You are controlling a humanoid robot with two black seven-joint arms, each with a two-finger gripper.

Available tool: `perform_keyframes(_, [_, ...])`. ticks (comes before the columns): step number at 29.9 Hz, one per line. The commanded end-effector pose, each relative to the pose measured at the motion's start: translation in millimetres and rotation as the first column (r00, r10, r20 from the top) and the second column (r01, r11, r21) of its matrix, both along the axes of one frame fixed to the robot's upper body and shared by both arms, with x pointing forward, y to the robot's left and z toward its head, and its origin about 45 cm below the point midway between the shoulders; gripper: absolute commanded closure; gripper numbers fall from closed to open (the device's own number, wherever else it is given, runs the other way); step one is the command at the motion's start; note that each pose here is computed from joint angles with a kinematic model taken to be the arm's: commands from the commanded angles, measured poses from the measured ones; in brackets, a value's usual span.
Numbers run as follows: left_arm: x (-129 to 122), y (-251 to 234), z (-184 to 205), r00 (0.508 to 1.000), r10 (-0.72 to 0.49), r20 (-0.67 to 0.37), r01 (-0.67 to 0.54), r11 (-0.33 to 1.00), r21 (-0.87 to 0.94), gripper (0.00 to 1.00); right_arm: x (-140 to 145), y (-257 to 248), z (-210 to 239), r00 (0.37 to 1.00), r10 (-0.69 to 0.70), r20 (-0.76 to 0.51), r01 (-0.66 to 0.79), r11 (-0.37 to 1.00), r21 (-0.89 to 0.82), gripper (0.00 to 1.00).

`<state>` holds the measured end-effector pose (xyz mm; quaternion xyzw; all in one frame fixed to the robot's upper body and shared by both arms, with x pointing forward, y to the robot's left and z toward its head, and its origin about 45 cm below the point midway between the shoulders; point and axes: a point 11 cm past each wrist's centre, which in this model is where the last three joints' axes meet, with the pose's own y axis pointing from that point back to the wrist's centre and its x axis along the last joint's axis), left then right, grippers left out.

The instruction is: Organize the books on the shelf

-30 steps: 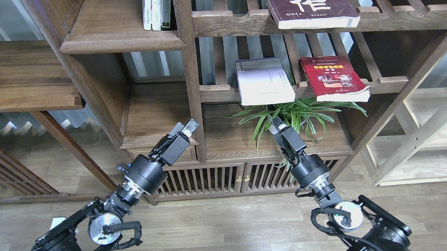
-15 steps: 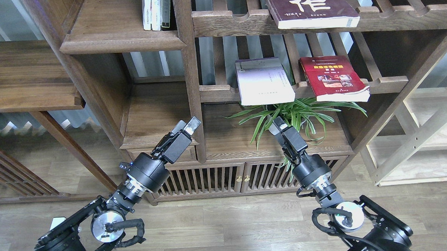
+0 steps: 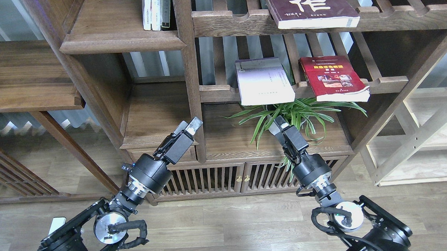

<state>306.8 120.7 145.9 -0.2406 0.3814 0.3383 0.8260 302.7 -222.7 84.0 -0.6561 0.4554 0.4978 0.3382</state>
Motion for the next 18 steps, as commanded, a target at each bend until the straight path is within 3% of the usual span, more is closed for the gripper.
perform_keyframes(1, [1.3, -0.5, 1.4, 1.0, -0.002, 0.005, 0.002, 1.0, 0.001, 0.01, 1.2, 5.4, 1.3, 1.0, -0.008, 0.003, 0.008, 1.0, 0.022, 0.0])
perform_keyframes(18, [3.0, 5.3, 1.9, 1.0, 0.006, 0.008, -0.006, 1.0, 0.009, 0.01, -1.6, 10.4, -1.0, 1.0, -0.012, -0.005, 0.012, 0.999, 0.039, 0.0])
